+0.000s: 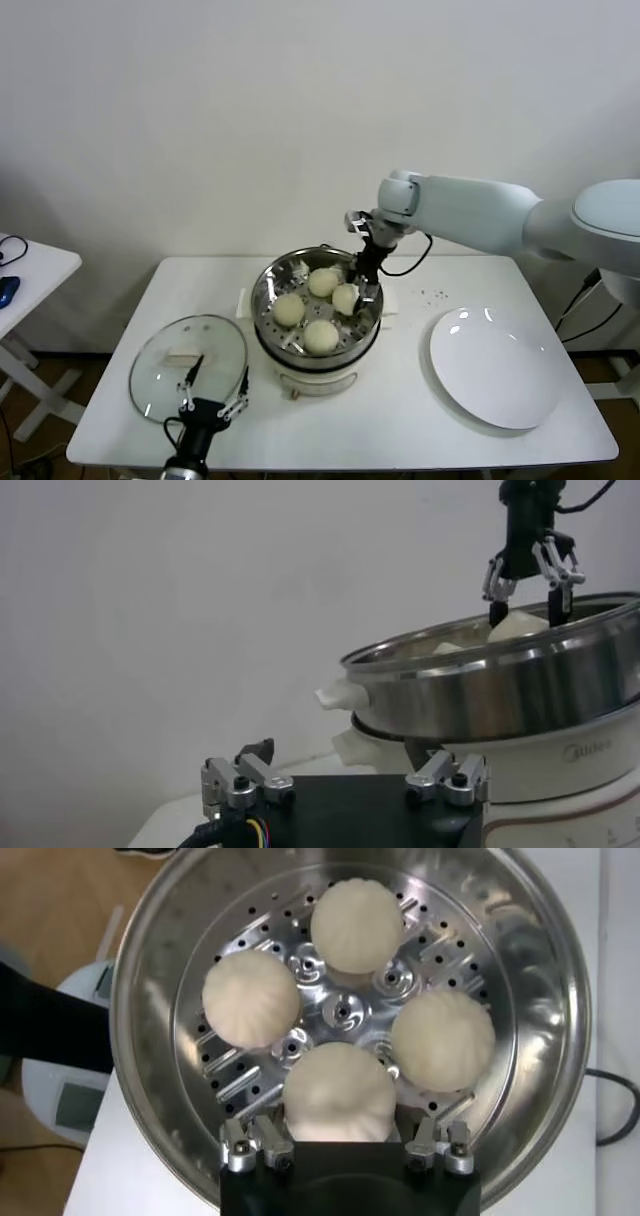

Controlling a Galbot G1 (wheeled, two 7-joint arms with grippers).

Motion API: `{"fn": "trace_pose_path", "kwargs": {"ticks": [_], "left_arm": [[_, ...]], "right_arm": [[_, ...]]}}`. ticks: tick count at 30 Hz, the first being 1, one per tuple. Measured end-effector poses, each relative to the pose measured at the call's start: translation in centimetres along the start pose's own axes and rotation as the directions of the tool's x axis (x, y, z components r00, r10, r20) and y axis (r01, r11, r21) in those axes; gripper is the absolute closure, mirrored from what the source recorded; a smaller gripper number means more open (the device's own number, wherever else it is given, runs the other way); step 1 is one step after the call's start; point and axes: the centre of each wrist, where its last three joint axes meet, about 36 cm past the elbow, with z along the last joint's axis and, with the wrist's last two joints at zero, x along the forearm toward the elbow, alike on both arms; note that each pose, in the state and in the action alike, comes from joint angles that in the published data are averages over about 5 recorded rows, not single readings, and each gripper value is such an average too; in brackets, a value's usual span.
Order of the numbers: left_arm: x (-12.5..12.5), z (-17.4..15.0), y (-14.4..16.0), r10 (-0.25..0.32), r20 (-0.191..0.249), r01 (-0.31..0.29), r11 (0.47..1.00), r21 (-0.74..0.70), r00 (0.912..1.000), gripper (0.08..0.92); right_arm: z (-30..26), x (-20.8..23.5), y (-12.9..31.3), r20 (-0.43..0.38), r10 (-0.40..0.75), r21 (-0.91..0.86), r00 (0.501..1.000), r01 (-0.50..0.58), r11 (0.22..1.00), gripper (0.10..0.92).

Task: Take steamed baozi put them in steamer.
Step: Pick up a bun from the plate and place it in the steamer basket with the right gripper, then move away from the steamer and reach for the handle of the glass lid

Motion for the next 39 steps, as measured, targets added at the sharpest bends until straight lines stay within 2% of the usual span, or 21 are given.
{"fn": "trace_pose_path", "kwargs": {"ticks": [16, 22, 31, 39], "left_arm": [[-0.1, 0.0, -0.2, 0.006, 0.0, -0.006, 1.0, -0.001, 1.0, 0.177], [-0.1, 0.0, -0.2, 0.006, -0.001, -0.006, 1.0, -0.001, 1.0, 0.177], [-0.1, 0.1, -0.2, 0.006, -0.003, -0.006, 1.0, -0.001, 1.0, 0.177], [-0.3, 0.3, -0.1, 0.002, -0.003, -0.002, 1.0, -0.004, 1.0, 0.177]], "right_arm": [[0.4, -1.2, 0.0, -0.044, -0.008, 0.019, 0.999, 0.009, 1.0, 0.296], [0.1, -1.3, -0.1, -0.043, -0.006, 0.028, 0.999, 0.007, 1.0, 0.206], [-0.2, -0.2, -0.3, -0.027, 0.002, 0.036, 1.0, -0.001, 0.999, 0.199], [-0.2, 2.9, 0.4, 0.025, 0.021, 0.045, 0.999, -0.022, 0.999, 0.2]]}}
